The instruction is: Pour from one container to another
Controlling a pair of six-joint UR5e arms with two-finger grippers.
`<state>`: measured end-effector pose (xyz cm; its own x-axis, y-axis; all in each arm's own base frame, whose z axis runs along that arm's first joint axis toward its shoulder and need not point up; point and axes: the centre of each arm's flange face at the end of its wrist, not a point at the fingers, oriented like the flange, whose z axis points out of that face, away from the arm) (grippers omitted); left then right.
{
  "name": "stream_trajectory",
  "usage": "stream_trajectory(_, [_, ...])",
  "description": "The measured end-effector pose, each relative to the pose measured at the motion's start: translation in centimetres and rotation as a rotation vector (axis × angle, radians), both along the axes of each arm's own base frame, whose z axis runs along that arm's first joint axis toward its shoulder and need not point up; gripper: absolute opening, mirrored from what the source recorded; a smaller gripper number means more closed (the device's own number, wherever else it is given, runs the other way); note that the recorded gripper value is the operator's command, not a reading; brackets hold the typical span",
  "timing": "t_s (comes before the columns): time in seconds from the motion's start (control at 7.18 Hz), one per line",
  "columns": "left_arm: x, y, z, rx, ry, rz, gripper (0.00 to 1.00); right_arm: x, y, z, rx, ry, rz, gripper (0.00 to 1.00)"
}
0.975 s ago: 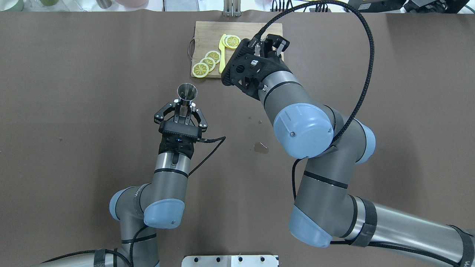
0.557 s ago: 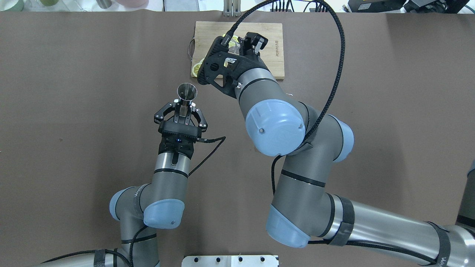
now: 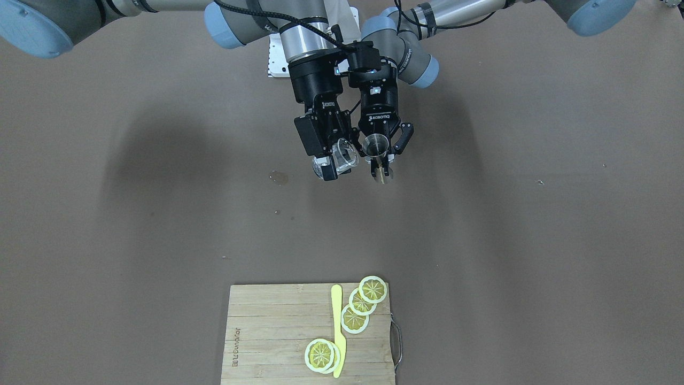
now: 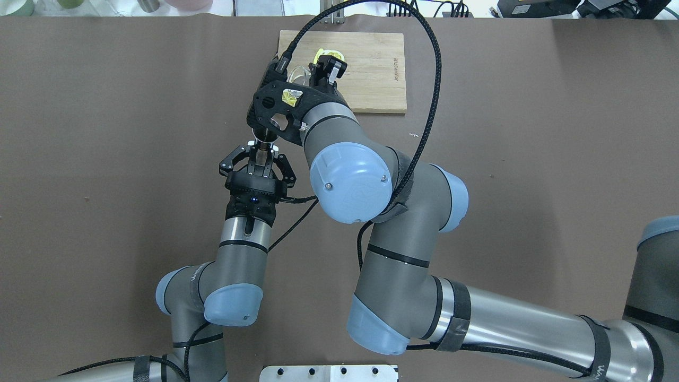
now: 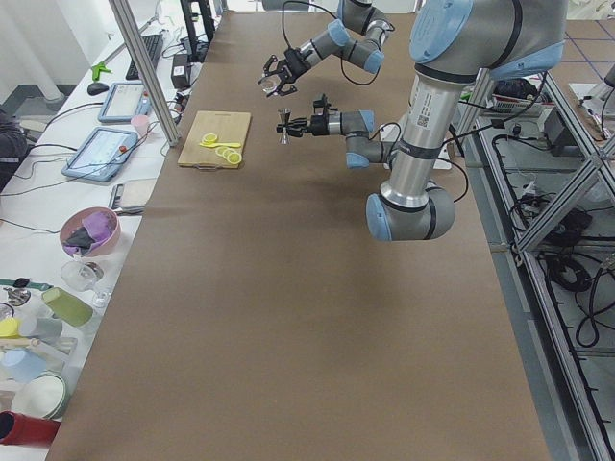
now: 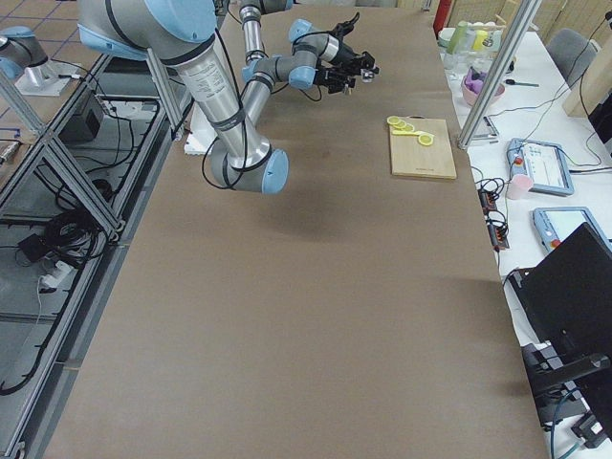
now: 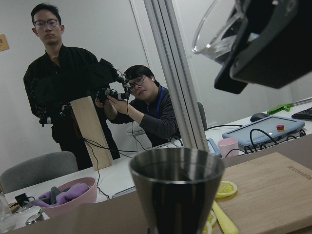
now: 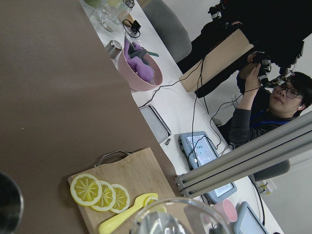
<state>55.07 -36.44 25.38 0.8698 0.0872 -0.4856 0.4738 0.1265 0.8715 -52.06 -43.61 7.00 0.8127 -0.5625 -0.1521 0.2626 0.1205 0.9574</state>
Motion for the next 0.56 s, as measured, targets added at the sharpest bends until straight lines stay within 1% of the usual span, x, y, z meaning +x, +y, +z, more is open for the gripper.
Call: stream_trajectory(0.56, [0.2, 0.1, 0.1, -0.002, -0.017, 0.003, 0.0, 0.0, 2.3, 0.6, -0.022, 0.019, -0.069, 0.0])
